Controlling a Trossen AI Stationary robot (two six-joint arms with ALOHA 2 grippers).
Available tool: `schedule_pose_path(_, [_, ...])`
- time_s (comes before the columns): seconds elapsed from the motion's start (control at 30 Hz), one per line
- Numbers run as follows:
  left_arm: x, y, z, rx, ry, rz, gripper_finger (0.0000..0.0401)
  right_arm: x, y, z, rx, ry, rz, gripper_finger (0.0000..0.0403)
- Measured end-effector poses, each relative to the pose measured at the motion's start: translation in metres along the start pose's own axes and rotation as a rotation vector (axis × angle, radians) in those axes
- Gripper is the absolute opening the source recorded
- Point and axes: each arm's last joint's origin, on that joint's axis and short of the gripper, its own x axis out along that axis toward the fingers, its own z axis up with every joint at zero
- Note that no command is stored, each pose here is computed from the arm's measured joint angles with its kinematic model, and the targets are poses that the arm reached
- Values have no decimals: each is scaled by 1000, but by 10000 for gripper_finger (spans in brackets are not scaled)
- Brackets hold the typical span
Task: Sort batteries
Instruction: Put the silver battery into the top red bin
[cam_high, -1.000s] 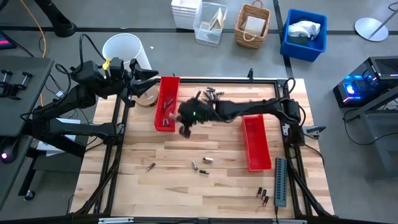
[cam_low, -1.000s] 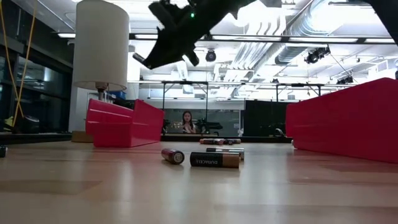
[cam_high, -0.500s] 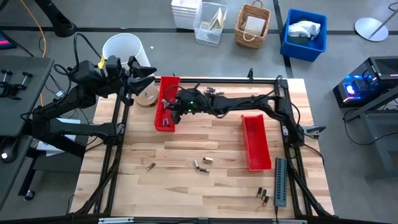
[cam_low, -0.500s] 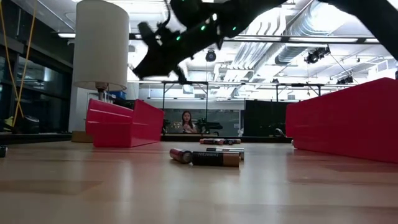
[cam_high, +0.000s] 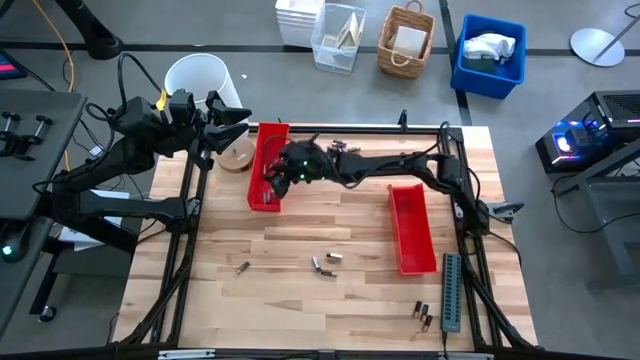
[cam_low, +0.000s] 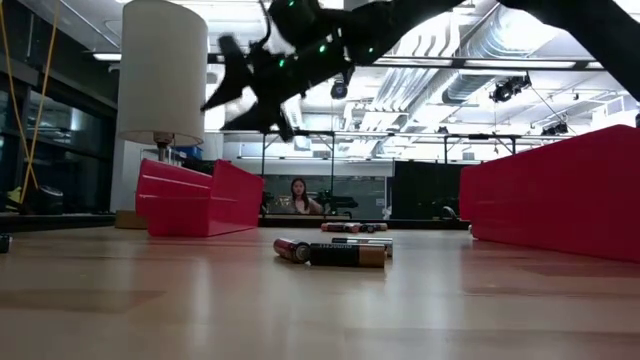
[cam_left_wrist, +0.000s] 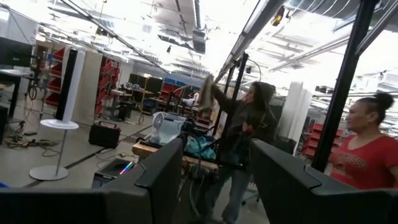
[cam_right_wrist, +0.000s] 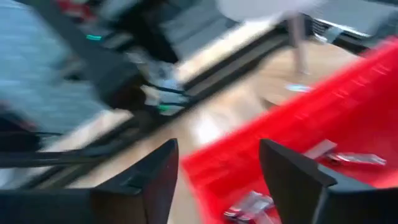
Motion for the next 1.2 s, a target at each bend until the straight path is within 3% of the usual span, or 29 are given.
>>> schedule_pose_path(0.1, [0, 0, -1, -1, 7, 0, 179, -17, 6, 11, -26, 75, 81, 228])
schedule_pose_path(0.2, [2, -1, -6, -3, 54, -22, 179, -34, 20, 2, -132, 224, 62, 227])
schedule_pose_path(0.47, [20, -3, -34, -33, 237, -51, 179, -75, 73, -75, -388, 737, 81, 213])
schedule_pose_path(0.57, [29, -6, -44, -24, 281, -74, 179, -82, 86, -107, -434, 849, 87, 212])
schedule_pose_path(0.77, [37, -9, -50, -1, 288, -101, 179, -87, 95, -149, -485, 856, -25, 212])
schedule_pose_path(1.03, [40, -12, -40, 18, 170, -134, 179, -91, 99, -175, -430, 867, -96, 212])
schedule_pose_path(1.2, [39, -12, -41, 25, 183, -131, 179, -91, 92, -187, -412, 836, -190, 212])
